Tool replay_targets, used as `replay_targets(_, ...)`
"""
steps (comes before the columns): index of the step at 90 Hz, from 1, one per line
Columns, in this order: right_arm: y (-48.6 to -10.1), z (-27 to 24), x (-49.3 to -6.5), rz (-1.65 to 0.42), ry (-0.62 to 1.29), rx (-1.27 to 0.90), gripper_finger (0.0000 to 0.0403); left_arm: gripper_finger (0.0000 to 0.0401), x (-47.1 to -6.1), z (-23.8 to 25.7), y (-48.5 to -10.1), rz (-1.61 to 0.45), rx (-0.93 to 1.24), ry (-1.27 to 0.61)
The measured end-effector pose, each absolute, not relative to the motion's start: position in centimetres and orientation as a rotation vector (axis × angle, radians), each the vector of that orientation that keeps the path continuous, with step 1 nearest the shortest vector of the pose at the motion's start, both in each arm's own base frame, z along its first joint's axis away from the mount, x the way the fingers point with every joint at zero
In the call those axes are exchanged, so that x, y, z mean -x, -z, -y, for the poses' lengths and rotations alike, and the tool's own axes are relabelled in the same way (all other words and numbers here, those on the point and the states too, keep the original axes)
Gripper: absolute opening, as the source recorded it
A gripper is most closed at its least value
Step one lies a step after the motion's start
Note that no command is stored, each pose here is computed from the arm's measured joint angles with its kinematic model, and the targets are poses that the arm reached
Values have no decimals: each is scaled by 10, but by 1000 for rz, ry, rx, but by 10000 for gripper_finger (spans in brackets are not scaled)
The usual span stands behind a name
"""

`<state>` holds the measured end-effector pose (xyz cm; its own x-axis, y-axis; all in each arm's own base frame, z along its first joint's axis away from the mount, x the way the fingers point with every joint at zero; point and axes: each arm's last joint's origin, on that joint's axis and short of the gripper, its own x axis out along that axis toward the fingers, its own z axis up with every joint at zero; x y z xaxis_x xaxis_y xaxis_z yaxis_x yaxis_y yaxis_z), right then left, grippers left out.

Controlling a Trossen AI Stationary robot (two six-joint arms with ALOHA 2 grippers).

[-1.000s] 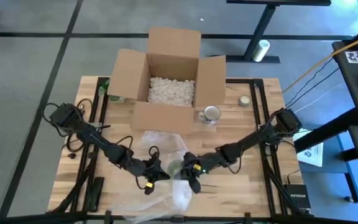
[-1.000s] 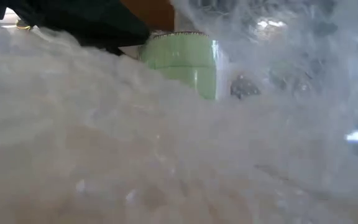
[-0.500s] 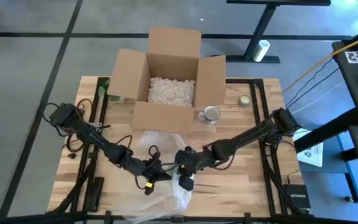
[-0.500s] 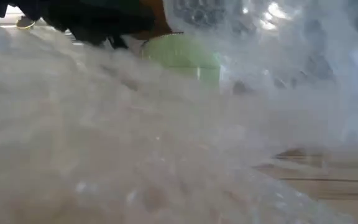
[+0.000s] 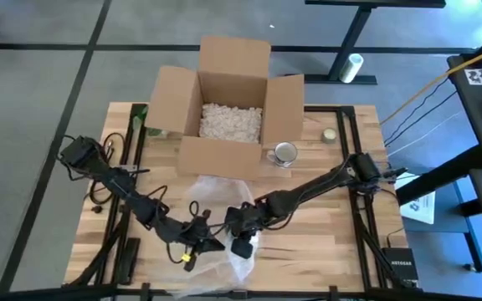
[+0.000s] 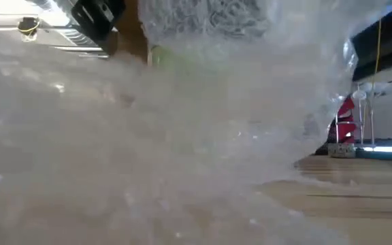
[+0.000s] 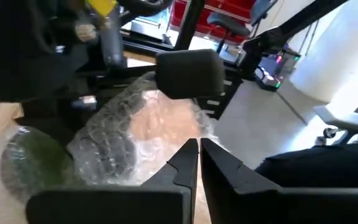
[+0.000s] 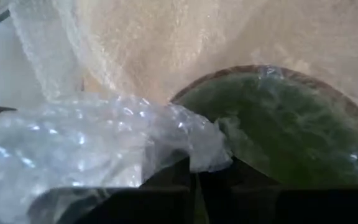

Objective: Wrap mug
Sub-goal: Wrap the green mug with the bubble wrap

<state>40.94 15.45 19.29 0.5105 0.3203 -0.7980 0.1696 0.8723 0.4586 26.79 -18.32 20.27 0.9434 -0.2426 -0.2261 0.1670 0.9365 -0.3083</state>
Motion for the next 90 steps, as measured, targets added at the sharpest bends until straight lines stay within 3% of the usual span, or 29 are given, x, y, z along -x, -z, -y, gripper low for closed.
replay_targets(19, -193, -155, -410, -1039, -98, -529, 0, 0, -278, 168, -199, -282, 306, 147)
replay_targets(40, -203, -155, -411, -1041, -79, -496, 0, 0, -290, 163, -166, -382, 383, 101)
replay_targets(59, -233, -156, -407, -1103, 29, -410, 0, 0, -292, 165, -160, -400, 421, 91)
replay_targets(75, -269, -173, -403, -1037, 34, -314, 0, 0, -293, 162, -160, -402, 405, 86)
replay_targets(90, -263, -178, -400, -1059, 20, -300, 0, 0, -295, 161, -161, -380, 403, 90)
